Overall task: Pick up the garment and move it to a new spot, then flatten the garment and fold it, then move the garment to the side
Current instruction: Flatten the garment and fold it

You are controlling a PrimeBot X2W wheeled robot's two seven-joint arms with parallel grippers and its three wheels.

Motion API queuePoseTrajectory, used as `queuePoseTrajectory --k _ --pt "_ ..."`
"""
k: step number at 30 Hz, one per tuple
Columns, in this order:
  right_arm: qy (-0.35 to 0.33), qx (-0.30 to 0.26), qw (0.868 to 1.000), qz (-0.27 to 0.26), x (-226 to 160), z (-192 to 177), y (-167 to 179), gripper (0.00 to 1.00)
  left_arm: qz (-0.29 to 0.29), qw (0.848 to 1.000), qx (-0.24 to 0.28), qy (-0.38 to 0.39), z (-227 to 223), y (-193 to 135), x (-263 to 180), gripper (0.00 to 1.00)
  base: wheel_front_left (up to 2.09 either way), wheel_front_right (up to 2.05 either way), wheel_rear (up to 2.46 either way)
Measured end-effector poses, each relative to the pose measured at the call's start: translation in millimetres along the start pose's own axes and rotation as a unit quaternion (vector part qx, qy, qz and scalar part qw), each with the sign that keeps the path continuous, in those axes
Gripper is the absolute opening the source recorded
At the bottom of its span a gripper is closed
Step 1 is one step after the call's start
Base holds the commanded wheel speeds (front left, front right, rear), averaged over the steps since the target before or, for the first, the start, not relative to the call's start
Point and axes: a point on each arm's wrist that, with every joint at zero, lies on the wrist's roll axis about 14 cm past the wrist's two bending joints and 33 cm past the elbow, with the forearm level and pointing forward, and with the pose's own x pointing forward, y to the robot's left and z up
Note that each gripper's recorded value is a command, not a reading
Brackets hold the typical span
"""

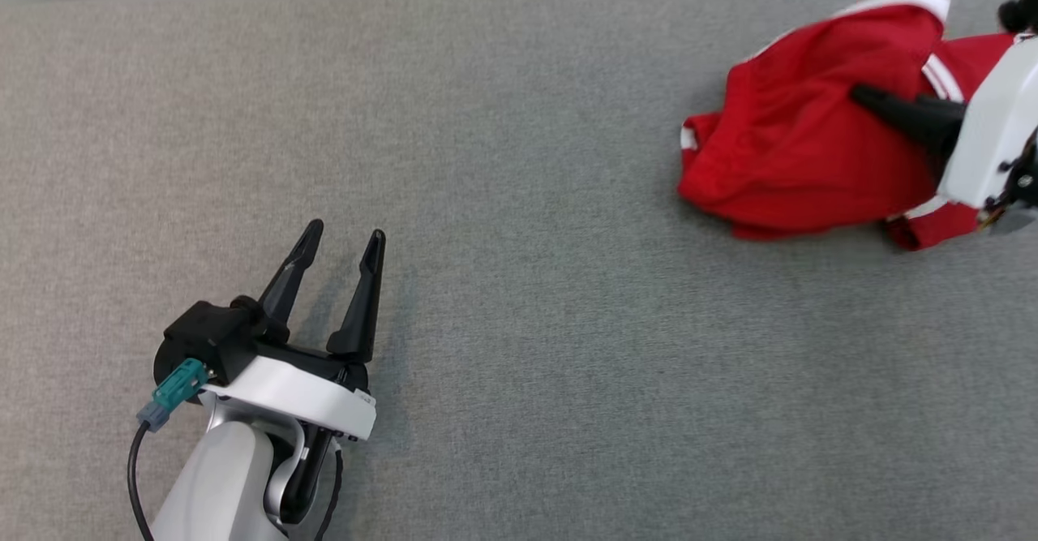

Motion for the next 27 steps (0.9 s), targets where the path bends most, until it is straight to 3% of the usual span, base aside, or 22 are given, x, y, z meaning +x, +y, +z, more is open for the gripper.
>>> queuePoseTrajectory --k 5,13,21,27 --pt "0.013 -0.05 0.999 0.004 10.0 12.4 -3.5 0.0 0.011 1.0 0.001 0.01 -8.1 12.4 2.3 1.0 0.0 0.0 0.0" --pt "0.081 -0.139 0.986 -0.04 5.4 1.5 -34.9 0.0 0.025 0.999 -0.003 0.023 -18.1 23.2 -0.7 1.0 0.0 0.0 0.0" --pt "0.101 -0.221 0.965 -0.101 -12.4 10.0 -68.9 0.0 0.024 0.999 -0.003 0.029 -24.0 24.4 1.9 1.0 0.0 0.0 0.0" --pt "0.108 -0.247 0.952 -0.144 -17.5 12.8 -98.7 0.0 0.02 0.999 -0.003 0.032 -27.4 25.2 7.0 1.0 0.0 0.0 0.0"
